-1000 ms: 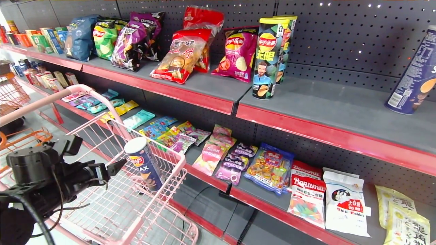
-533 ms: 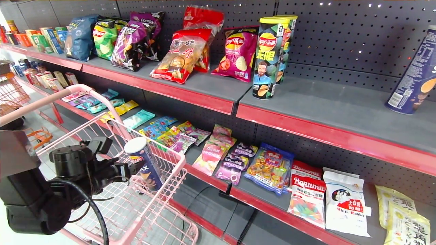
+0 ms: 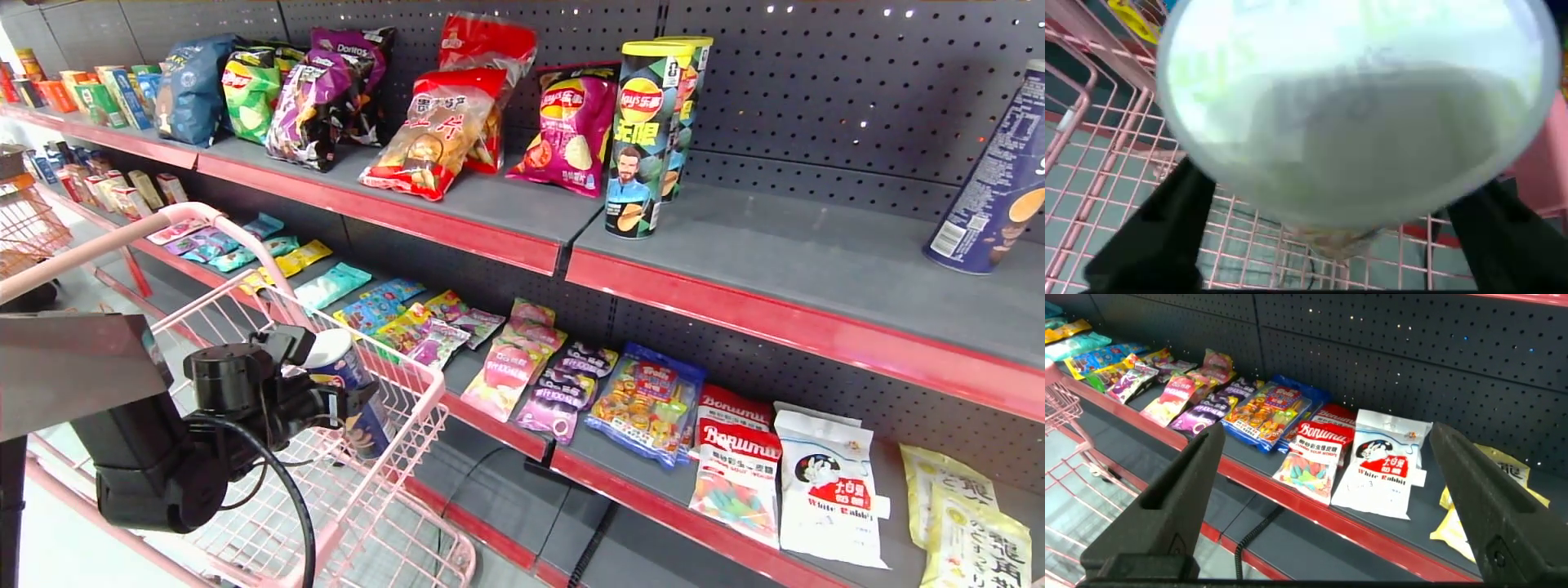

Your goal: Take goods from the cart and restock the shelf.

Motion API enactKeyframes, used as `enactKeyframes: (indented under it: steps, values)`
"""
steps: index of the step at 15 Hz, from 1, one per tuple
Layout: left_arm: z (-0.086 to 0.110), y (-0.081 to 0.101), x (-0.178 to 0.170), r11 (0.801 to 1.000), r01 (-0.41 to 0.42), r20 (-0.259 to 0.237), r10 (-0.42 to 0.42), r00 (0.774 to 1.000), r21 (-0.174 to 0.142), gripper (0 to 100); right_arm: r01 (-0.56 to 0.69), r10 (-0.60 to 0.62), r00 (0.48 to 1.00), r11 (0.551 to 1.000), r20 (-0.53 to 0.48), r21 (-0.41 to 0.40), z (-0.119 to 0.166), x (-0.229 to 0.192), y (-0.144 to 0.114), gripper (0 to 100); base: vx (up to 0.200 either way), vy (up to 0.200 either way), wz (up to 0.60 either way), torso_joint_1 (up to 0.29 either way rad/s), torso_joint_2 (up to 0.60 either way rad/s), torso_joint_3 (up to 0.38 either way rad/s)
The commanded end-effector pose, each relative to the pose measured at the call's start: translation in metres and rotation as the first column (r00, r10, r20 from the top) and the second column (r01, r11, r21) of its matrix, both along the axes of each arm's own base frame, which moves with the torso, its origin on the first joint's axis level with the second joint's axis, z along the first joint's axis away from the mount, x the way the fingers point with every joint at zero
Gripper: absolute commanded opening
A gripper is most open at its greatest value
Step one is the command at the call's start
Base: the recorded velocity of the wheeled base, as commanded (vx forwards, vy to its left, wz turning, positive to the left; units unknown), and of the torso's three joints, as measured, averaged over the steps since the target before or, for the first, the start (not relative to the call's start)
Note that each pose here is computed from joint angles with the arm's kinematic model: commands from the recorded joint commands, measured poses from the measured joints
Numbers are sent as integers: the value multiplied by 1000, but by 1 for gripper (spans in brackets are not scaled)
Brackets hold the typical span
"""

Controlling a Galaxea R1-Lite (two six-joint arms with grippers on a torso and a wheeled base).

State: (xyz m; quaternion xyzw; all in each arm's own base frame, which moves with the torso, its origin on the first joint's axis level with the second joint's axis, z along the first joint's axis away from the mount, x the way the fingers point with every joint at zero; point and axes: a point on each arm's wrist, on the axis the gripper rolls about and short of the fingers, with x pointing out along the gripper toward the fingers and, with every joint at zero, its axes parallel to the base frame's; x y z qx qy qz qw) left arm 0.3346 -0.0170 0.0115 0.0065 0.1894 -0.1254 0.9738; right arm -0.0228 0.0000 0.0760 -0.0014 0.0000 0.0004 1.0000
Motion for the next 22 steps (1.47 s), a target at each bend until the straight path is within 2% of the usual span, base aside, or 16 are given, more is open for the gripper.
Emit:
enactKeyframes:
  steps: [1,3,4,5,6,7,8,10,12,13,15,16,17,18,19,22]
  values:
    - [-8,0,4,1000,6,-2,-6,1000,15,0,-1,1,1000,1000,0,0,0,0,0,100,0,0,0,0,0,0]
    - [-7,0,2,1000,12,31,-13,999,23,0,-1,1,1000,1000,0,0,0,0,0,100,0,0,0,0,0,0]
    - [-2,2,3,1000,4,64,-5,998,18,0,-1,1,1000,1000,0,0,0,0,0,100,0,0,0,0,0,0]
    - [12,8,8,1000,-16,128,13,992,16,0,-1,1,1000,1000,0,0,0,0,0,100,0,0,0,0,0,0]
    - [43,12,14,1000,-28,226,25,974,12,0,-1,1,1000,1000,-2,0,0,0,0,100,0,0,0,0,0,0]
    - [77,18,12,999,-43,284,41,958,1,0,-1,1,1000,1000,0,0,0,0,0,100,0,0,0,0,0,0]
    - [113,20,-1,998,-54,308,57,950,-19,0,-1,1,1000,1000,0,0,0,0,0,100,0,0,0,0,0,0]
    - [179,19,-51,996,-36,312,58,948,-77,0,-1,1,1000,1000,0,0,0,0,0,100,0,0,0,0,0,0]
    - [228,17,-110,996,-19,335,47,941,-86,0,-1,1,1000,1000,0,0,0,0,0,100,0,0,0,0,0,0]
    - [242,16,-140,996,-6,345,35,938,-86,0,-1,1,1000,1000,0,0,0,0,0,100,0,0,0,0,0,0]
    - [258,14,-190,996,14,364,18,931,-85,0,-2,2,1000,1000,0,-2,0,0,0,100,0,0,0,0,0,0]
    - [265,14,-222,996,13,403,22,915,-84,0,-2,2,1000,1000,-2,0,0,0,0,100,0,0,0,0,0,0]
    - [267,14,-230,996,10,419,26,908,-83,0,-2,2,1000,1000,-2,-2,0,0,0,100,0,0,0,0,0,0]
    - [270,14,-245,997,3,460,35,887,-81,0,-2,2,1000,1000,0,-2,0,0,0,100,0,0,0,76,-203,-115]
    - [269,14,-254,996,-20,472,57,880,-83,0,-2,2,1000,1000,0,-2,0,0,0,100,0,0,0,119,-378,-246]
    - [242,14,-275,996,-49,447,80,891,-80,0,-2,2,1000,1000,0,0,0,0,0,100,0,0,0,170,-499,-305]
